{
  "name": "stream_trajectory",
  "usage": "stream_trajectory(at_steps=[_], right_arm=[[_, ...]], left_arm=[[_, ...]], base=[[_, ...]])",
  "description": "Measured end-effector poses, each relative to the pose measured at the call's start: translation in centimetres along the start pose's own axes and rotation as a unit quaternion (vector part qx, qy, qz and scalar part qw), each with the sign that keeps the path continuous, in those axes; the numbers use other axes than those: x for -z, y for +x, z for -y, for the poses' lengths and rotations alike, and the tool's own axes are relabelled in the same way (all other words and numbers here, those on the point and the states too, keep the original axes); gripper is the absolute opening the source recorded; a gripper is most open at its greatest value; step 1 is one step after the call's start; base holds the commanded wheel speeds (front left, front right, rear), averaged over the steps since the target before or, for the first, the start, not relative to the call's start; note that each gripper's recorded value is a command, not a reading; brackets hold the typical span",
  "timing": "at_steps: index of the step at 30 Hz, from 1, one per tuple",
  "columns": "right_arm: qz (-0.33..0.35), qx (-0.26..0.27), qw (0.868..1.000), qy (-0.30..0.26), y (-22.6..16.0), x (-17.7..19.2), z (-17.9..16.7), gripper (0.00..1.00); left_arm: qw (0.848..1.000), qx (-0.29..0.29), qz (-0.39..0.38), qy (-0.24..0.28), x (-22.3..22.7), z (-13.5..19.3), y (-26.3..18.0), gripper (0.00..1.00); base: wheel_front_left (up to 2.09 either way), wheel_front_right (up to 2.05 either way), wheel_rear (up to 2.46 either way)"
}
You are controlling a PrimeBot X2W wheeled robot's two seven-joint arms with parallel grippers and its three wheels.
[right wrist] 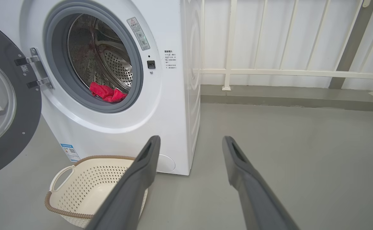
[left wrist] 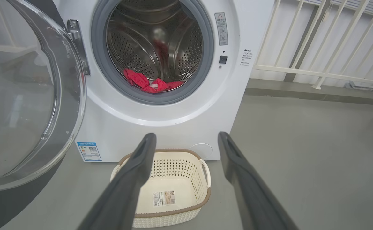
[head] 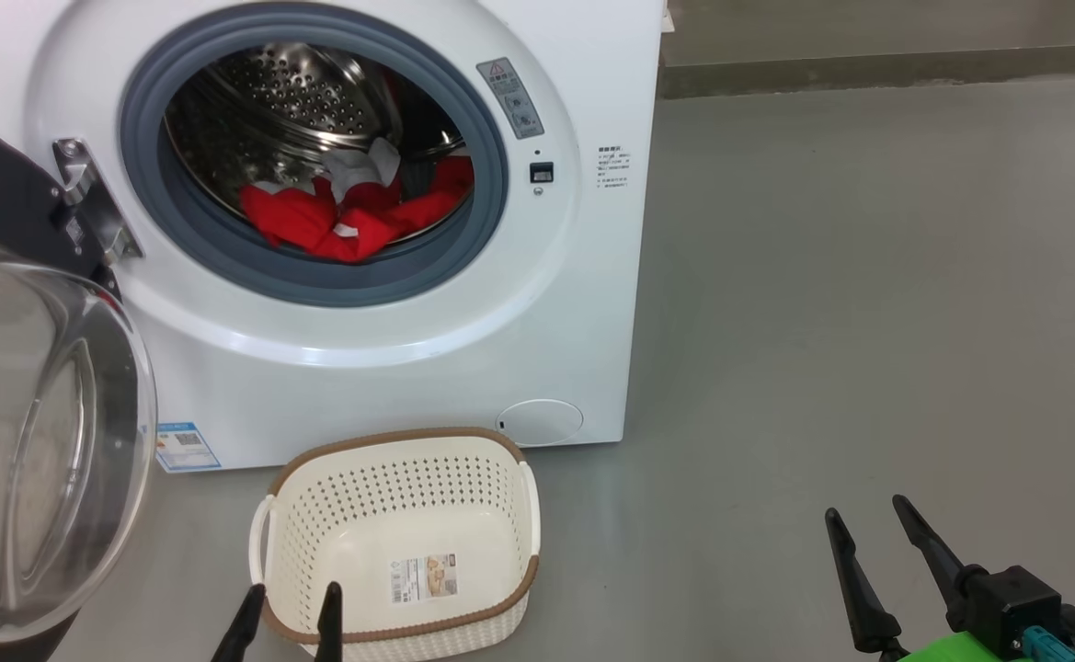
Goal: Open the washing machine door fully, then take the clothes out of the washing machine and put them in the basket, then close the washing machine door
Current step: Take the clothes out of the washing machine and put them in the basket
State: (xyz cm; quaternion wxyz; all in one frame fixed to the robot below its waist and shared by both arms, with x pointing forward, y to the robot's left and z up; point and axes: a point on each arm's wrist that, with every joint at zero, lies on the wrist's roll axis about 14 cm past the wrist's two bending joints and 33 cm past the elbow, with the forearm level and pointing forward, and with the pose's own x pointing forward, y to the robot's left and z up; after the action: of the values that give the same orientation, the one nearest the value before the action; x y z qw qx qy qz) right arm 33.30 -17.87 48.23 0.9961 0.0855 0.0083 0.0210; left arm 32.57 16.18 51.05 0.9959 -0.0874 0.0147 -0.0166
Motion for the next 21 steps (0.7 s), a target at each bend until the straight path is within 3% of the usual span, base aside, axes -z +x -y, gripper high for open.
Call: stream_trajectory(at_steps=[13, 21], right_arm=[[-0.003, -0.001, 1.000, 0.003, 0.07, 0.22, -0.10, 1.00], [-0.004, -0.002, 1.000, 0.003, 0.11, 0.25, -0.15, 1.00]], left_arm=[[1.000, 0.002, 0.006, 0.012, -0.24, 0.05, 0.17, 1.00], [1.000, -0.001, 0.013, 0.012, -0.55, -0.04, 0.33, 1.00]], base=[[1.35, -1.35, 0.00], [0.45, -0.45, 0.00]])
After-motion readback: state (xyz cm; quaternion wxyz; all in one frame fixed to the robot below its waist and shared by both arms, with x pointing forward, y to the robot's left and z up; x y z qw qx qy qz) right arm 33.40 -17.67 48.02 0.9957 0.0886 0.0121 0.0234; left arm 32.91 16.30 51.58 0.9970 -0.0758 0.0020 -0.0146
